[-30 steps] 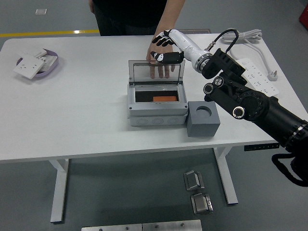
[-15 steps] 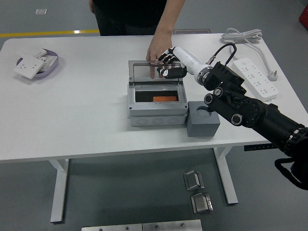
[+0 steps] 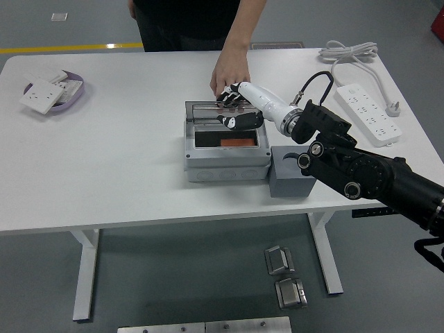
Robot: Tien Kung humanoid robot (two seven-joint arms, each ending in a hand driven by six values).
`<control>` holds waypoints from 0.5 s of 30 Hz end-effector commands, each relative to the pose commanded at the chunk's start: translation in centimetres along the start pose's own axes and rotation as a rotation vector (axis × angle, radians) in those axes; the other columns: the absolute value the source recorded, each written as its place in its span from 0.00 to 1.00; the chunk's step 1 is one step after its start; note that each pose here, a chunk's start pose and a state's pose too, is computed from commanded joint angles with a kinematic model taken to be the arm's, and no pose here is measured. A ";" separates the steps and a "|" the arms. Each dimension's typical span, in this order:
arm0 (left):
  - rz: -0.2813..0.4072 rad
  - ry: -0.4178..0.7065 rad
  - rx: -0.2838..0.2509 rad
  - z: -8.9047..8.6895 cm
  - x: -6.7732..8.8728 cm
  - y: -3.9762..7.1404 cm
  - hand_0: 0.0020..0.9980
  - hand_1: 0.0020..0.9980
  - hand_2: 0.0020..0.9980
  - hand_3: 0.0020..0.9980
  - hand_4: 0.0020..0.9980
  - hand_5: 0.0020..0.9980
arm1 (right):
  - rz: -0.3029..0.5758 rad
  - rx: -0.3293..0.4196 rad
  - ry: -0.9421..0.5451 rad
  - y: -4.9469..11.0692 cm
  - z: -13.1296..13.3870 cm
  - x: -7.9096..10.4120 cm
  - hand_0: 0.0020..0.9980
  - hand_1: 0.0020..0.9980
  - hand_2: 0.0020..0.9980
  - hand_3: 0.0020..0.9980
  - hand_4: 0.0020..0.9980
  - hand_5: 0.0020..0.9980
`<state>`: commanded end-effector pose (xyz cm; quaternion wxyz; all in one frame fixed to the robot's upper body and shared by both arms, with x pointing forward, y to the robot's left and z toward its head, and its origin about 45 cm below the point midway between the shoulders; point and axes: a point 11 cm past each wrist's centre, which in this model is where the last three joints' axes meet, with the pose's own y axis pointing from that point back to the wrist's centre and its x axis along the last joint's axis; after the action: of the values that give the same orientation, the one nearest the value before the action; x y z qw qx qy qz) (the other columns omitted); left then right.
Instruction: Pick up the cylinder from the cube,place it in the box,flap close box
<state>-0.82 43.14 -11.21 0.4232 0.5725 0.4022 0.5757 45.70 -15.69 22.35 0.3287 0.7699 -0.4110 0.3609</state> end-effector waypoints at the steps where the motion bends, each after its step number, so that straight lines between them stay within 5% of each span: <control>1: 0.000 0.001 0.001 0.0 0.0 0.0 0.60 0.62 0.61 0.61 0.67 0.29 | -0.002 0.003 0.002 0.1 0.0 -0.1 0.77 0.69 0.67 0.69 0.64 0.29; 15: -0.009 0.008 -0.004 -0.2 -0.5 0.0 0.60 0.62 0.61 0.61 0.67 0.29 | 0.025 0.023 0.073 2.2 -0.9 -0.5 0.76 0.69 0.68 0.69 0.64 0.29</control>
<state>-1.05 42.65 -11.38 0.4253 0.5673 0.4054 0.5770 43.32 -15.73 22.83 0.3300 0.7549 -0.4039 0.3975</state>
